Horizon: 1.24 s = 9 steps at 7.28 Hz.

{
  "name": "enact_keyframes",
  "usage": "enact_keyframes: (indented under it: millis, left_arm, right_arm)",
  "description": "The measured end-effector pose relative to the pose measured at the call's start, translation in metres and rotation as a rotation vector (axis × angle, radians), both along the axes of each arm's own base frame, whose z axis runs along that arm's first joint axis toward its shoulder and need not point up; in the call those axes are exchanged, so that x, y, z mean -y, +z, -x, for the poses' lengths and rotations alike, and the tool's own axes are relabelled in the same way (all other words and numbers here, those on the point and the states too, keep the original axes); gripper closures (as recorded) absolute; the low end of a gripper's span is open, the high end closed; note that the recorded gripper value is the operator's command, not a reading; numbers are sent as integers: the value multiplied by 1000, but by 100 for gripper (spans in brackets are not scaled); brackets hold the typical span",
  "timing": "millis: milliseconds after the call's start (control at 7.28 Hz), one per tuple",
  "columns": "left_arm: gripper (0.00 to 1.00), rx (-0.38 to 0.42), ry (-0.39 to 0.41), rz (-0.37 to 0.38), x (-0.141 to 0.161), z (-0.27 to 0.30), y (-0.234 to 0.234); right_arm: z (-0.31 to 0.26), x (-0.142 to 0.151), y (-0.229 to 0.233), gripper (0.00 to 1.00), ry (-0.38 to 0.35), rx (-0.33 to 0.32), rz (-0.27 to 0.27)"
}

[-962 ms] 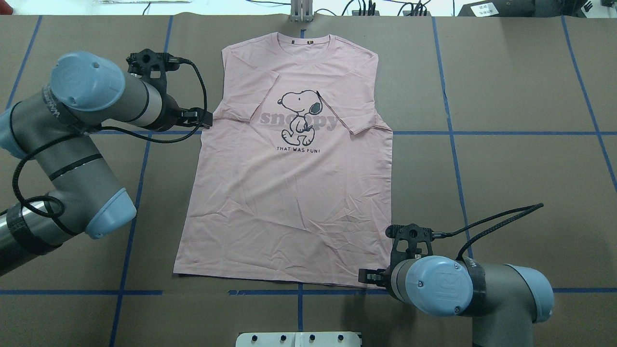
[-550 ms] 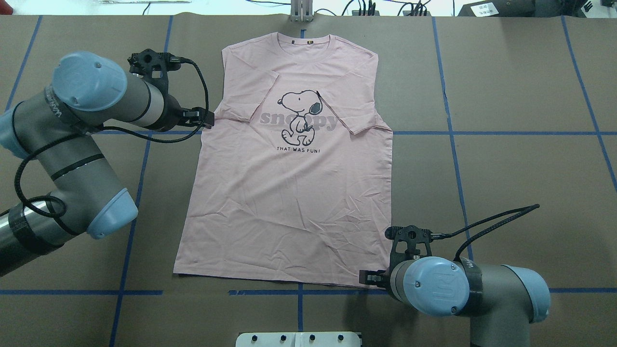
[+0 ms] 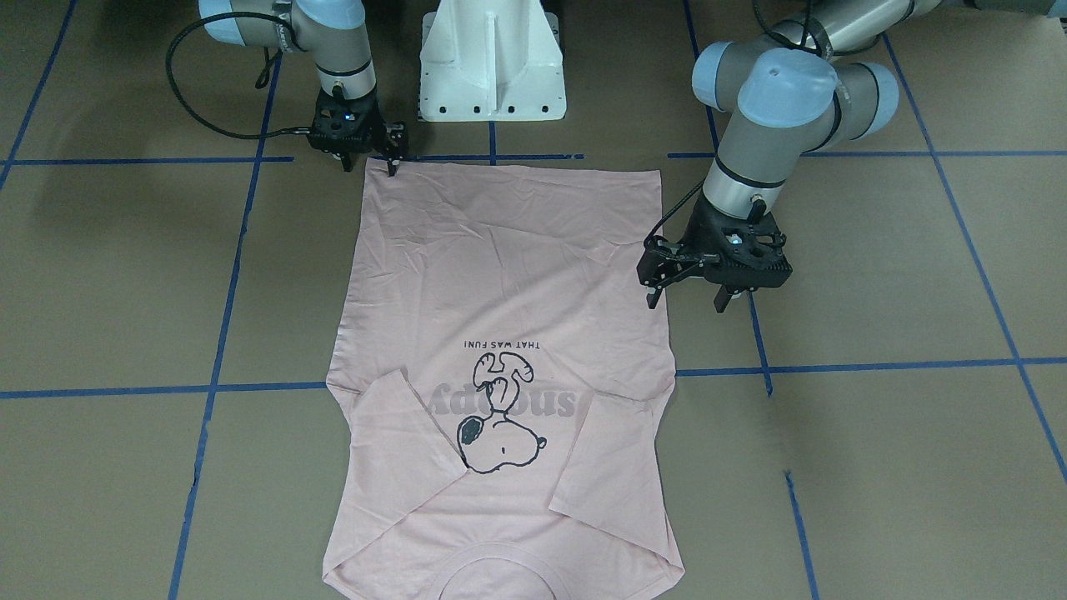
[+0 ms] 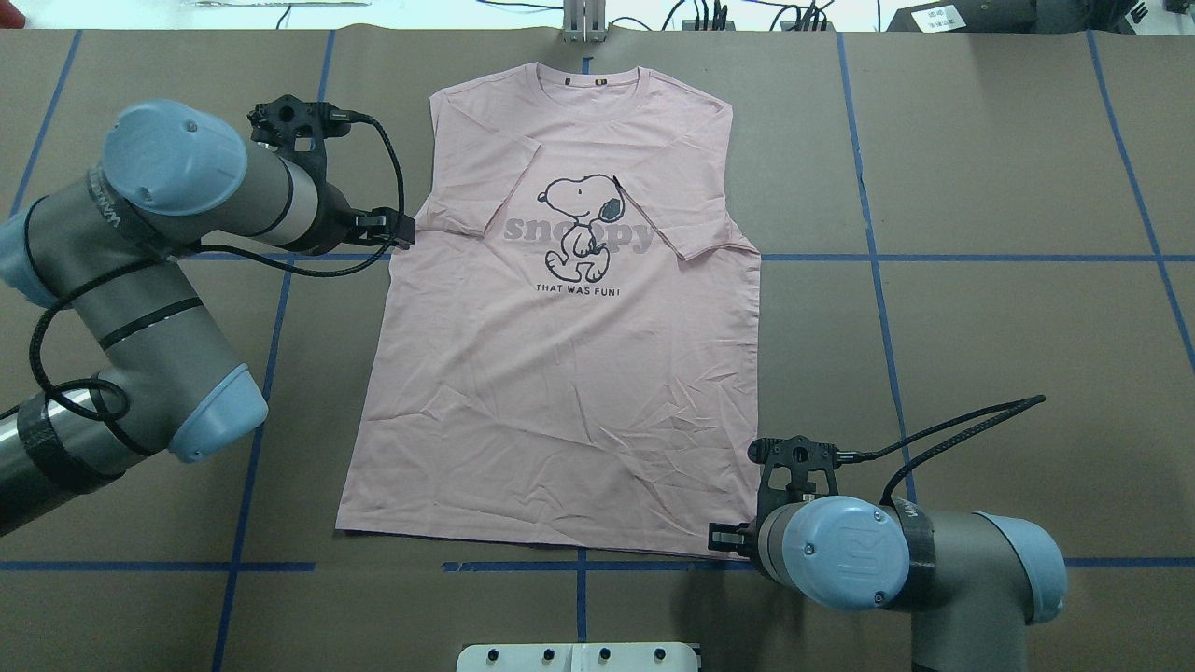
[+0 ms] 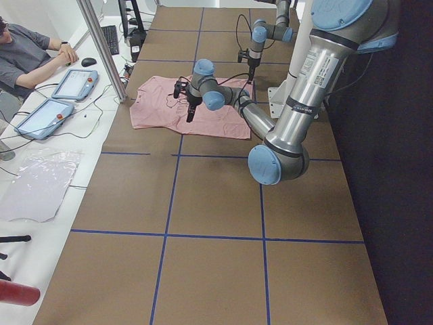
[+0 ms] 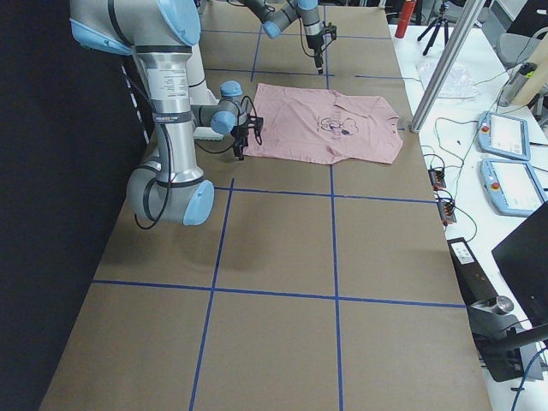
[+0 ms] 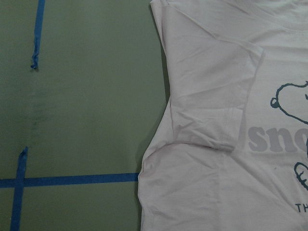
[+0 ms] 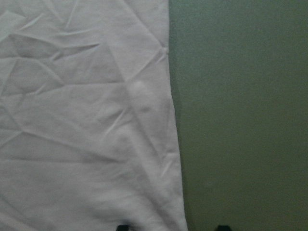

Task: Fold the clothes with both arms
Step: 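Lower both grippers to the hem corners nearest the robot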

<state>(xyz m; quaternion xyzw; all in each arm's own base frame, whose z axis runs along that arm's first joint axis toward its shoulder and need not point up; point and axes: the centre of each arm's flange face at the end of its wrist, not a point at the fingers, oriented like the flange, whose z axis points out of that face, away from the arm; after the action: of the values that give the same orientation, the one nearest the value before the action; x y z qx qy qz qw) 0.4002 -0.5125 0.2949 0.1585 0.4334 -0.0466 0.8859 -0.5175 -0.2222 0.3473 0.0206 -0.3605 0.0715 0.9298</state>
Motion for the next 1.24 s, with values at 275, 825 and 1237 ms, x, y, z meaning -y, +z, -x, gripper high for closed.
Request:
enact_keyframes:
  millis: [275, 825, 1237]
  left_arm:
    - [0, 1, 1, 0, 0, 0, 1]
    - [0, 5, 2, 0, 1, 0, 2]
    - [0, 8, -34, 44, 0, -2, 13]
  right_arm:
    - [-1, 0, 0, 100, -6, 1, 5]
    - [-6, 1, -10, 100, 0, 24, -2]
    - [-11, 1, -24, 100, 7, 51, -14]
